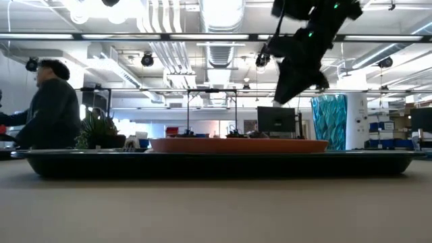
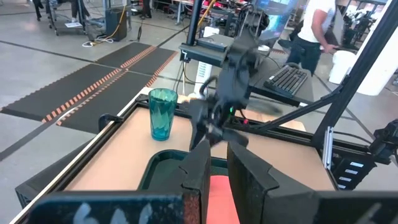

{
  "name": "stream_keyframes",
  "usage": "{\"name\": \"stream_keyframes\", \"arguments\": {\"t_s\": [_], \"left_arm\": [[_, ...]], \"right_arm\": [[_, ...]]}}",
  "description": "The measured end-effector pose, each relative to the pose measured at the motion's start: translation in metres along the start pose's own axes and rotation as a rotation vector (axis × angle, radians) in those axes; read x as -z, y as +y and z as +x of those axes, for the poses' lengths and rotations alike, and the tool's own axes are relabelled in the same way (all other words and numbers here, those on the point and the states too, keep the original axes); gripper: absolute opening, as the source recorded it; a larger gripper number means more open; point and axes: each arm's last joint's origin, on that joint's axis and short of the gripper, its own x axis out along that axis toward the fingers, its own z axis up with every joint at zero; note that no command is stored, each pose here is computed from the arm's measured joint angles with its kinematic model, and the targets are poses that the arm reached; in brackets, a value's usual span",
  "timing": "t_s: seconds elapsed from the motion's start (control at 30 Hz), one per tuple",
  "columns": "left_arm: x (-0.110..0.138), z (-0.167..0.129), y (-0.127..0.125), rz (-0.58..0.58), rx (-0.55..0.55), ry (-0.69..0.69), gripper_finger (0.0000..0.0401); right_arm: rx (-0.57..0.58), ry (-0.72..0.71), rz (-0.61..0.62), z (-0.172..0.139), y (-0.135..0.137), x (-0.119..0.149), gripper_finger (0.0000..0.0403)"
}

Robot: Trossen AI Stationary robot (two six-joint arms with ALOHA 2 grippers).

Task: Pick and place plate/cup/fork/spoon on tray
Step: Put the blue glass on the black serving tray to the top right of orange plate

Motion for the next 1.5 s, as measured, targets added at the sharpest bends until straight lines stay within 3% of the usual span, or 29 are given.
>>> {"name": "stream_keyframes", "arguments": {"t_s": [0.33, 0.57, 0.87, 1.07, 1.5], "left_arm": [[0.0, 0.0, 0.0, 0.0, 0.0, 0.002, 0.0036], [0.001, 0.001, 0.0, 0.0, -0.001, 0.005, 0.0036], [0.001, 0.002, 0.0, -0.005, -0.001, 0.006, 0.0036], [0.001, 0.002, 0.0, -0.008, -0.001, 0.006, 0.0036], [0.001, 0.001, 0.0, -0.009, -0.001, 0.005, 0.0036]], "right_arm": [[0.085, -0.056, 0.1, -0.094, -0.044, -0.017, 0.0093], [0.152, 0.062, 0.09, -0.141, -0.058, -0.024, 0.0093], [0.115, 0.267, 0.055, -0.127, -0.067, -0.03, 0.0093], [0.089, 0.344, 0.056, -0.109, -0.089, -0.041, 0.0093], [0.081, 0.398, 0.08, -0.09, -0.142, -0.055, 0.0093]]}}
